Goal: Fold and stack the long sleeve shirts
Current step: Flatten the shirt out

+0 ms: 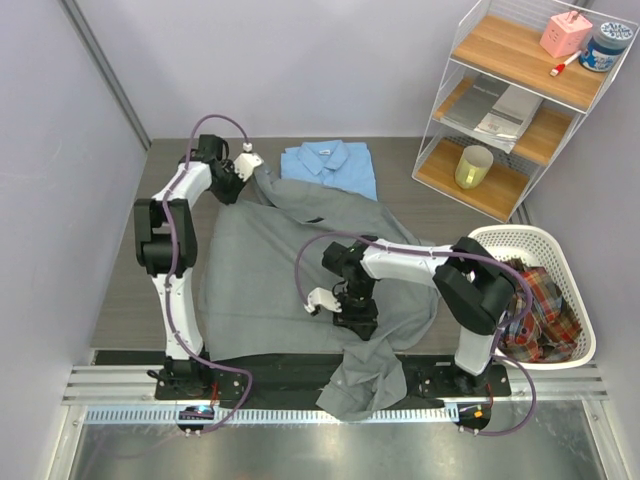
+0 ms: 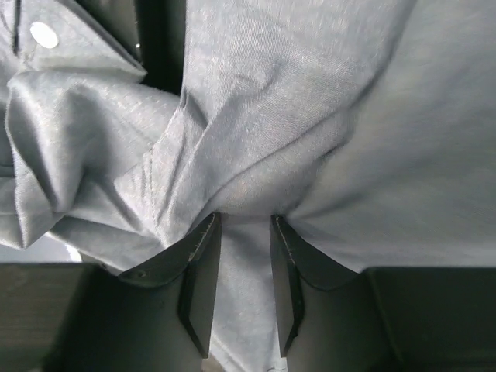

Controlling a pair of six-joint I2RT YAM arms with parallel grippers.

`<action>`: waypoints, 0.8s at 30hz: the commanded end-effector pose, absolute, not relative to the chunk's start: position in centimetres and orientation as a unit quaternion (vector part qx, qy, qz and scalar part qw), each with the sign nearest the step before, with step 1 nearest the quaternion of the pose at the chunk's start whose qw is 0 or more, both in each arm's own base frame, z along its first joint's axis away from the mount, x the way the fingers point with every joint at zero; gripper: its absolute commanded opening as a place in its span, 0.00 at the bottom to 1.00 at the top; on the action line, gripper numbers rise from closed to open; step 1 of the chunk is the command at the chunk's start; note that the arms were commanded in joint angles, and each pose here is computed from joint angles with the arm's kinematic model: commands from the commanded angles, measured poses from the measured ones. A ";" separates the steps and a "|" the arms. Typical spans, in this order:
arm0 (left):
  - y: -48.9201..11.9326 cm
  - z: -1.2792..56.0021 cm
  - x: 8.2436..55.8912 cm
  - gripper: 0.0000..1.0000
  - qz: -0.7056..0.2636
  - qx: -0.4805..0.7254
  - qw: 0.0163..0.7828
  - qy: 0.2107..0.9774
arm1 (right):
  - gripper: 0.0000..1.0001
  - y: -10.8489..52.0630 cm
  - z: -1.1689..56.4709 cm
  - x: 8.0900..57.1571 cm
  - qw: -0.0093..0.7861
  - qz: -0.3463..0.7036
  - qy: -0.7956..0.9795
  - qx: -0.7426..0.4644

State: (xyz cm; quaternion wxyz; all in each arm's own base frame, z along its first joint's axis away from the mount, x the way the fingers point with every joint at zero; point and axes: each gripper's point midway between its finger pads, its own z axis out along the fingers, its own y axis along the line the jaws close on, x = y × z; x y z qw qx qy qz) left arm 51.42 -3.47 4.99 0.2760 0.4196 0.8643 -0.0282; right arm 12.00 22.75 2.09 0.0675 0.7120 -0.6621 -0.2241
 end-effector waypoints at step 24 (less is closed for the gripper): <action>-1.7 3.4 25.7 0.36 -0.143 0.429 0.056 0.890 | 0.40 15.2 2.3 21.2 0.049 -0.217 -0.837 0.499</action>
